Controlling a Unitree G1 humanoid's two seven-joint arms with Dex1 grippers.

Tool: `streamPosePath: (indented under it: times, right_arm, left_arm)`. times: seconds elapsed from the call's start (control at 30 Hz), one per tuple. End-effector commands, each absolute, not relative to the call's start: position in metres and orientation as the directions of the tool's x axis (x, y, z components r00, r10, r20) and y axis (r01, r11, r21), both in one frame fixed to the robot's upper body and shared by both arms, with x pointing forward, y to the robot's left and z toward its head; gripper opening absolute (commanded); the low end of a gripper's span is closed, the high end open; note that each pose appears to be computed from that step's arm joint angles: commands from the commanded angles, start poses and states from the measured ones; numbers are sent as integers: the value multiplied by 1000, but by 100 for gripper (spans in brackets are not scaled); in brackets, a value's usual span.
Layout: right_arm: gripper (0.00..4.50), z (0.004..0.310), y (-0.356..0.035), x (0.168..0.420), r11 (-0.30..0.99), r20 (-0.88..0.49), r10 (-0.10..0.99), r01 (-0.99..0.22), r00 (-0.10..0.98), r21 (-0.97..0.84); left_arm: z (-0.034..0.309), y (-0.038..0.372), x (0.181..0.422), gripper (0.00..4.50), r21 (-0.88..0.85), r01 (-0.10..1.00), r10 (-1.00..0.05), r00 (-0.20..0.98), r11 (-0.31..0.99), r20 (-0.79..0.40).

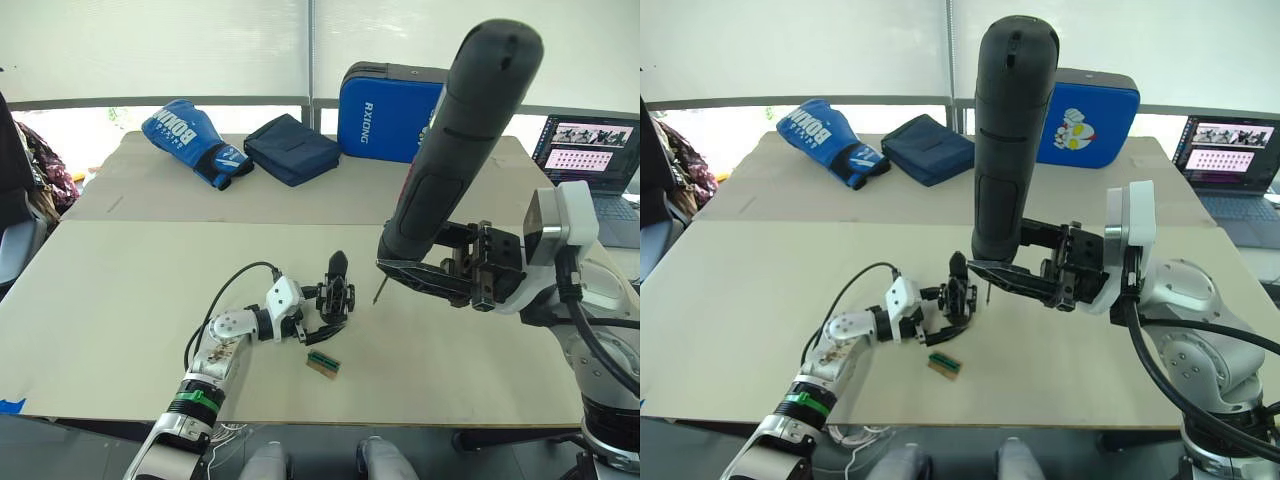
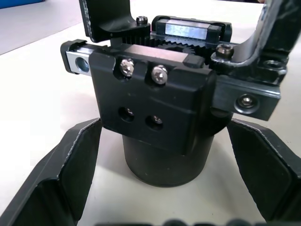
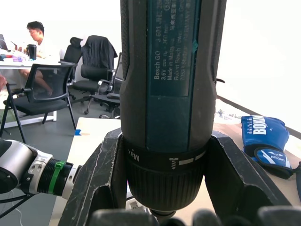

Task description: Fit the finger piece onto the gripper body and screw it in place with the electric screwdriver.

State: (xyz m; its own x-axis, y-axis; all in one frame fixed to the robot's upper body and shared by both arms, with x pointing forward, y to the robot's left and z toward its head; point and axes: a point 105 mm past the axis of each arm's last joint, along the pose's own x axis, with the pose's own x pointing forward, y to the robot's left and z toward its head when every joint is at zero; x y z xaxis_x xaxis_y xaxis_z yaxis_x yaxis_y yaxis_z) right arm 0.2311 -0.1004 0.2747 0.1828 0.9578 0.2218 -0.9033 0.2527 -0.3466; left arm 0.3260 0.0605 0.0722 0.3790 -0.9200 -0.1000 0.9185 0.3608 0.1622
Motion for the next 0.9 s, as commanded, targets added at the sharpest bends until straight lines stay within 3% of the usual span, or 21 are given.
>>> streamPosePath:
  times: [0.03, 0.13, 0.47, 0.9]
  right_arm:
    - [189, 286, -98, 224, 248, 243, 957, -883, 159, -398]
    - [189, 285, -98, 223, 252, 242, 956, -882, 164, -397]
    - [189, 281, -104, 222, 253, 218, 960, -886, 178, -390]
    - [189, 277, -106, 220, 245, 195, 964, -890, 182, -384]
  left_arm:
    - [65, 52, 324, 362, 127, 932, -926, 355, 340, -129]
    - [66, 52, 321, 230, 119, 942, -936, 327, 313, -131]
    - [84, 71, 330, 228, 203, 967, -975, 180, 151, -132]
    - [70, 84, 343, 228, 208, 963, -962, 207, 169, -177]
